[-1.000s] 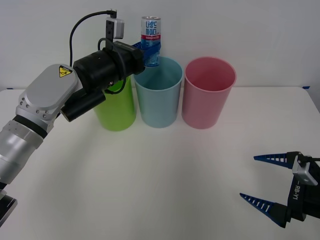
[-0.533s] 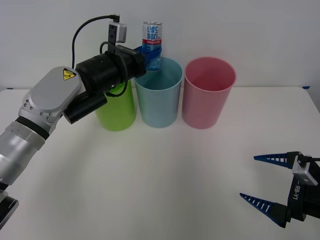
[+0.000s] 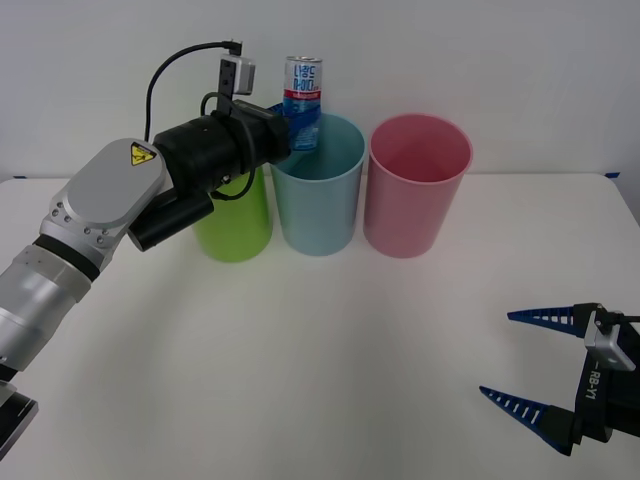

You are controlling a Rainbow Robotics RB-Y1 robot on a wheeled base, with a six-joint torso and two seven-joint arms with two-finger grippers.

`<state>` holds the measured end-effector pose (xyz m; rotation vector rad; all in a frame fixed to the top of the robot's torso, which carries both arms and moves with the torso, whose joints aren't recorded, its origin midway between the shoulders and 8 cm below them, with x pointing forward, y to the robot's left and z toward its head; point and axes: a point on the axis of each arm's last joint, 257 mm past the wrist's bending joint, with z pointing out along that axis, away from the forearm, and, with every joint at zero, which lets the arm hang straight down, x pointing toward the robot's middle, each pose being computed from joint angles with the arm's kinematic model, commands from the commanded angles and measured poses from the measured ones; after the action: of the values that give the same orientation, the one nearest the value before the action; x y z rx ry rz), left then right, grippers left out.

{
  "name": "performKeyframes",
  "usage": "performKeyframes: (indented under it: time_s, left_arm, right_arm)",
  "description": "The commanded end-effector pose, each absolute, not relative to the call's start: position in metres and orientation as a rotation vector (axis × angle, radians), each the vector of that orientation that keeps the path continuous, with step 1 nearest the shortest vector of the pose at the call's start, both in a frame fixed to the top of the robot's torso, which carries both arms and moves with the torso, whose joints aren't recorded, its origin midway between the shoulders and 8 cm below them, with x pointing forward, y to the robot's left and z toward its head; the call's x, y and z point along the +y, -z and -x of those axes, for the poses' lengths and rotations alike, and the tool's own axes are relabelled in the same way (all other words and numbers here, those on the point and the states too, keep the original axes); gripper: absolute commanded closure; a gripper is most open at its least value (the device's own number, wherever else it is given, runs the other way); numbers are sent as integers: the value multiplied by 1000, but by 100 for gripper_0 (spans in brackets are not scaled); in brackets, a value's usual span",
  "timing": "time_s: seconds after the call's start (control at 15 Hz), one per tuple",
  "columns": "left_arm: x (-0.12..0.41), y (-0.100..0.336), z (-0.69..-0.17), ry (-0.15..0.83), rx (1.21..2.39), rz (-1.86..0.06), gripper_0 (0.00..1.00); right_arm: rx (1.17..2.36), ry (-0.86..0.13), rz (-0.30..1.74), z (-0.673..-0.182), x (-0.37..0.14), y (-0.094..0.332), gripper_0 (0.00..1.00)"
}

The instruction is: Put cans in the blue bin and PET bottles in the pink bin and trash in the green bin.

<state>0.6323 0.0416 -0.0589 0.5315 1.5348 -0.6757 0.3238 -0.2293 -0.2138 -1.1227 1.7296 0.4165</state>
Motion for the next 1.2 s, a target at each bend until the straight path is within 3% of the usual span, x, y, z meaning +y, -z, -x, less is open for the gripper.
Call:
performKeyframes:
  time_s: [0.07, 0.13, 0.93, 1.2]
  left_arm:
    - [42, 58, -632, 676, 1534, -532, 5]
    - [40, 56, -632, 681, 1532, -529, 0]
    - [34, 38, -631, 672, 1487, -544, 0]
    - [35, -1, -626, 673, 1404, -543, 0]
  right_arm:
    - [1730, -416, 1123, -324, -229, 214, 0]
    - [1730, -416, 1123, -324, -229, 214, 0]
    - [1730, -416, 1123, -324, -229, 214, 0]
    - [1730, -416, 1123, -324, -229, 214, 0]
